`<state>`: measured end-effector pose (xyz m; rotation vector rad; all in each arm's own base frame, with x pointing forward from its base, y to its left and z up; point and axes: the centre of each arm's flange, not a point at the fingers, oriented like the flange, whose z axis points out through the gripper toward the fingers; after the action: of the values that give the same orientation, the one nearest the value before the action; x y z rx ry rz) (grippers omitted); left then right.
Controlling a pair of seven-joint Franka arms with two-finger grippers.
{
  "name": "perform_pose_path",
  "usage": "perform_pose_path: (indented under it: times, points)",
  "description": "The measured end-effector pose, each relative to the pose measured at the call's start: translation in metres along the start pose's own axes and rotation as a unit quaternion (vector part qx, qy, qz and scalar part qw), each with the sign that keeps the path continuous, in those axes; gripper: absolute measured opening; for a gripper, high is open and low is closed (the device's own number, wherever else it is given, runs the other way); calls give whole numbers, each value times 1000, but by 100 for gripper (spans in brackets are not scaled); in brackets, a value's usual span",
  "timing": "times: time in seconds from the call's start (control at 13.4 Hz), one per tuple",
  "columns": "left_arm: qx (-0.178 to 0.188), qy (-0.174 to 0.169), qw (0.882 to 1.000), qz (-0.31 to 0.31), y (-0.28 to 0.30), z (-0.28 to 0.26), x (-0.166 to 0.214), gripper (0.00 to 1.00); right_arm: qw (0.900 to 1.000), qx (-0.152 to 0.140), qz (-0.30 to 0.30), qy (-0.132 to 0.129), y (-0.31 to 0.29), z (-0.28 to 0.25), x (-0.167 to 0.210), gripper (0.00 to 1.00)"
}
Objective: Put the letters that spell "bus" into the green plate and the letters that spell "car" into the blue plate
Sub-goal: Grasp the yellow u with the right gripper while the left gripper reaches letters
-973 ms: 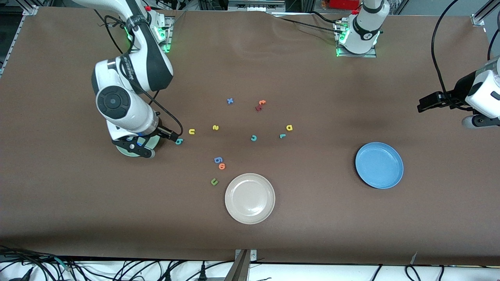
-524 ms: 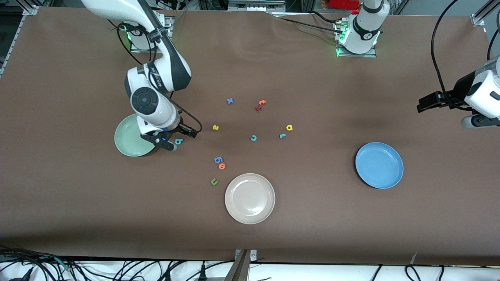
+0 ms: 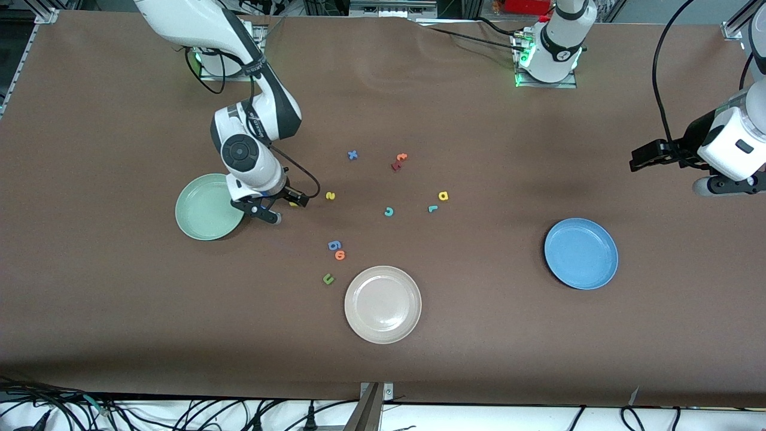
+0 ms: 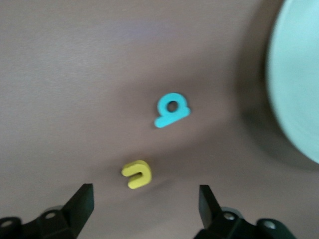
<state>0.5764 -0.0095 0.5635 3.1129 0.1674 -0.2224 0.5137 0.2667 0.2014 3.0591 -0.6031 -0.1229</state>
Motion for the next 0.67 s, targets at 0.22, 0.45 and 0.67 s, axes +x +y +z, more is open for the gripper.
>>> perform_pose_path:
  times: [0.22, 0.45, 0.67]
  points:
    - [2, -8, 1000, -2, 3, 9, 4, 100, 999, 10, -46, 11, 2, 18, -7, 89]
    - [3, -14, 1000, -19, -7, 20, 16, 100, 997, 7, -79, 9, 5, 23, -9, 81]
    - [6, -36, 999, -25, -11, 46, 33, 100, 996, 7, -91, 9, 5, 23, -9, 74]
